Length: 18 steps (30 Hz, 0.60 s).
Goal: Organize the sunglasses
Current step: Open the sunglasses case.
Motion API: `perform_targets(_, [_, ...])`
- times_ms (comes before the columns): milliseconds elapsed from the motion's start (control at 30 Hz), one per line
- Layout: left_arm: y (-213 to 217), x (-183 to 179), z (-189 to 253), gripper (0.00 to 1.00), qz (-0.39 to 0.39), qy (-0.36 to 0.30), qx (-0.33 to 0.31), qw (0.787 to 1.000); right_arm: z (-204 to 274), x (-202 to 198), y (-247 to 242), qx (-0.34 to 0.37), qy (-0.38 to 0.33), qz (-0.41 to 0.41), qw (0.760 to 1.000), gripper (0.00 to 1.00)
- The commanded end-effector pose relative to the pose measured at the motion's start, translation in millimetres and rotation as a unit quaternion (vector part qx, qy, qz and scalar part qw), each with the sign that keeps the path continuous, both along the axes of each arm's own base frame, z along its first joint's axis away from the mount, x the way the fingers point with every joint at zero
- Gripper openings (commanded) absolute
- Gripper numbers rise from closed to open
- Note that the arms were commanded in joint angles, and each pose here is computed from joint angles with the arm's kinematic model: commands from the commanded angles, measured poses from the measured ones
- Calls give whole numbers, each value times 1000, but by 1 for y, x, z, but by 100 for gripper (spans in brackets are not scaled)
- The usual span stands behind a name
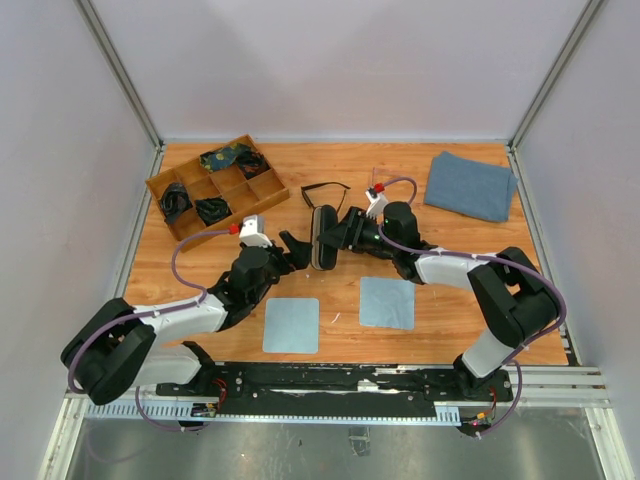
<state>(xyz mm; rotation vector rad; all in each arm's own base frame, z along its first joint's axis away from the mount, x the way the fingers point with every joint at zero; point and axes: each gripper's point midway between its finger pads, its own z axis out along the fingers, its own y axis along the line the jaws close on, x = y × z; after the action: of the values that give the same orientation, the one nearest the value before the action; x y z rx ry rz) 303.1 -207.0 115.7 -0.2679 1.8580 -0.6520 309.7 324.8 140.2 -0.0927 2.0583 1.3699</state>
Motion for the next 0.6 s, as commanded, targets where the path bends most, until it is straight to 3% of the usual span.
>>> perform_targets(0, [38, -14, -61, 99, 34, 73, 94, 992, 64, -17, 16, 90, -64, 66, 992, 1])
perform_targets(400, [44, -15, -66, 98, 39, 79, 93, 992, 53, -13, 12, 88, -50, 59, 993, 1])
perform_targets(567, [47, -16, -49, 98, 42, 64, 88, 993, 36, -11, 12, 55, -33, 61, 996, 1])
